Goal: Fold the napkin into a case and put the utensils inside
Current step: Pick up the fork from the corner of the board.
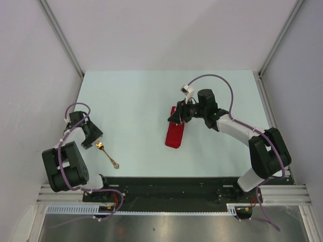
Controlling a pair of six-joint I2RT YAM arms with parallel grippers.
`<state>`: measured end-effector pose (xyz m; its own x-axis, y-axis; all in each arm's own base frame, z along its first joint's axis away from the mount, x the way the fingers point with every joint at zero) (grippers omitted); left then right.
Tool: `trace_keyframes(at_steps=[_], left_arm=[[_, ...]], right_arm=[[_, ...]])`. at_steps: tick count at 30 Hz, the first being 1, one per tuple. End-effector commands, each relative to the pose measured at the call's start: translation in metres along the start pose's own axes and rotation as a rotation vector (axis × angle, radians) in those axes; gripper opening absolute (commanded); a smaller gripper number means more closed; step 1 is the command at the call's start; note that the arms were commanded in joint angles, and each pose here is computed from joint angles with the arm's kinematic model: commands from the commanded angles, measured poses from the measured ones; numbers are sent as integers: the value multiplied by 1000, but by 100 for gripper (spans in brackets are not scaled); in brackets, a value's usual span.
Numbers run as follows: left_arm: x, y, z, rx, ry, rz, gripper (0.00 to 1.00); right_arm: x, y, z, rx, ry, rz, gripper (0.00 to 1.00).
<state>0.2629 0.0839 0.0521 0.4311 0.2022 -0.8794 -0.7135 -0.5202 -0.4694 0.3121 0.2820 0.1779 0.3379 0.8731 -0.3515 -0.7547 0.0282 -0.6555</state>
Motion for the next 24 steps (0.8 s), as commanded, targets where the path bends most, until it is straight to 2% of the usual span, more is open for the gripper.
trace_keyframes(at_steps=[1,4,5,7,10,11,13,14,17,20,24], left_arm=[[0,10,-10,52,56,38,71],[1,17,1,7,-25,47,66],[2,17,3,0,-41,37,60],[5,11,2,-14,-41,14,56],[16,10,0,-4,-39,43,44],[18,6,-4,2,-22,46,33],[21,8,-12,29,11,61,24],[20,6,-15,46,20,52,13],[7,-2,-28,98,54,26,0],[-20,-15,-53,207,112,-53,0],[-64,-9,-111,346,305,-122,0]], right_arm=[[-9,-17,18,-52,-62,-62,55],[-11,-20,21,-54,-66,-75,55],[-11,-21,22,-48,-66,-77,55],[-11,-21,25,-51,-69,-74,55],[-10,-16,26,-54,-58,-58,56],[-11,-17,28,-57,-57,-63,56],[-12,-16,28,-58,-53,-62,57],[-13,-17,30,-62,-49,-66,57],[-14,-18,29,-70,-34,-64,57],[-11,-18,31,-96,-49,-53,58],[2,-16,33,-132,-90,-28,60]])
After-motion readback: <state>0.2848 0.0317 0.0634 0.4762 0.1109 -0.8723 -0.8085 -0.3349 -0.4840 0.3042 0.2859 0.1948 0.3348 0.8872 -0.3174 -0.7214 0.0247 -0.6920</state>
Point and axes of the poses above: each gripper's point midway between its finger pads, its own x axis out along the fingers, its own z axis along the line the jaws close on, y = z × x, the point moved 3 cm from there along -x, back along the fingers, and after that the axes turned 13 degrees about x, right-handed, at the moved point
